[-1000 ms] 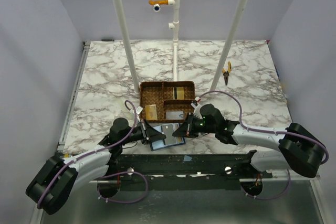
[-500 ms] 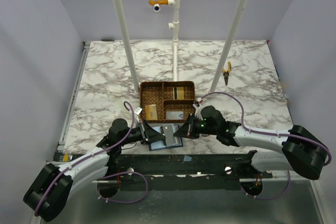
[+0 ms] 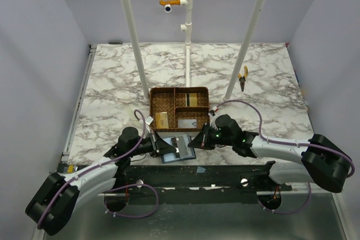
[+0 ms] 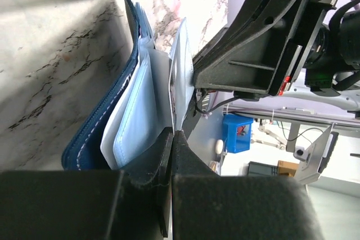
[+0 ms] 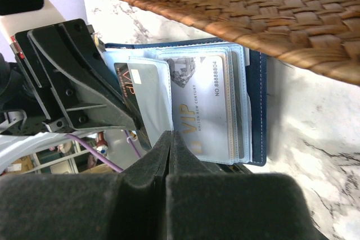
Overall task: Take the credit cards out of the card holder
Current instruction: Remove the credit card from the card holder.
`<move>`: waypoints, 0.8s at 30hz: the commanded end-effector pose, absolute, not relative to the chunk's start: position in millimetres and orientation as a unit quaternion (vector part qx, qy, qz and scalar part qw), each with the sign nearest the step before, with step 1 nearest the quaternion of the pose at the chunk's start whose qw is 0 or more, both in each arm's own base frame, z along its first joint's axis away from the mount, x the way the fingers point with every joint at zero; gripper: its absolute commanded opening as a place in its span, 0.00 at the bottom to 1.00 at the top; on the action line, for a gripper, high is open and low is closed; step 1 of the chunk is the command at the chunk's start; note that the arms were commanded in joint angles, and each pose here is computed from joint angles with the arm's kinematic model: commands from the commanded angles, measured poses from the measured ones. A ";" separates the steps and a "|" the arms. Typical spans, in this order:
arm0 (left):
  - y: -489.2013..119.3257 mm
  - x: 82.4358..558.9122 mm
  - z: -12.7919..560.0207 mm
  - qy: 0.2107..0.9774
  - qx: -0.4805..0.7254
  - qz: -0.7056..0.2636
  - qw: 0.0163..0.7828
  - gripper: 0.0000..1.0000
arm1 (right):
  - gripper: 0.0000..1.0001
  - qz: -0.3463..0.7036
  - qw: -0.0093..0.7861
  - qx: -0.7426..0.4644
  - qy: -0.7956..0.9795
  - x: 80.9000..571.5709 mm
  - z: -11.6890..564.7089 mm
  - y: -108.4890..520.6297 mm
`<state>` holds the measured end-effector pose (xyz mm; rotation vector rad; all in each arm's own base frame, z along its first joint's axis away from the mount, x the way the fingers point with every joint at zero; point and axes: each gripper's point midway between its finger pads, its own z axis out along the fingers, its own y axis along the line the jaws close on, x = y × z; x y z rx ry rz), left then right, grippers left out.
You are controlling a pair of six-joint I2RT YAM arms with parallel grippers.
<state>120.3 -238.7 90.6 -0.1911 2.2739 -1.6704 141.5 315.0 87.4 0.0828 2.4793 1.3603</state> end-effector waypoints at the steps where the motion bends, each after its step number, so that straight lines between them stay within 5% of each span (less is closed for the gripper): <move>1: -229.6 110.9 61.5 0.818 -0.075 -0.553 0.142 0.00 | 0.01 0.435 0.163 0.045 0.884 143.3 68.1 301.0; 24: -206.9 123.1 81.0 0.885 -0.004 -0.426 0.188 0.00 | 0.01 0.328 0.204 0.077 0.919 162.1 55.1 271.1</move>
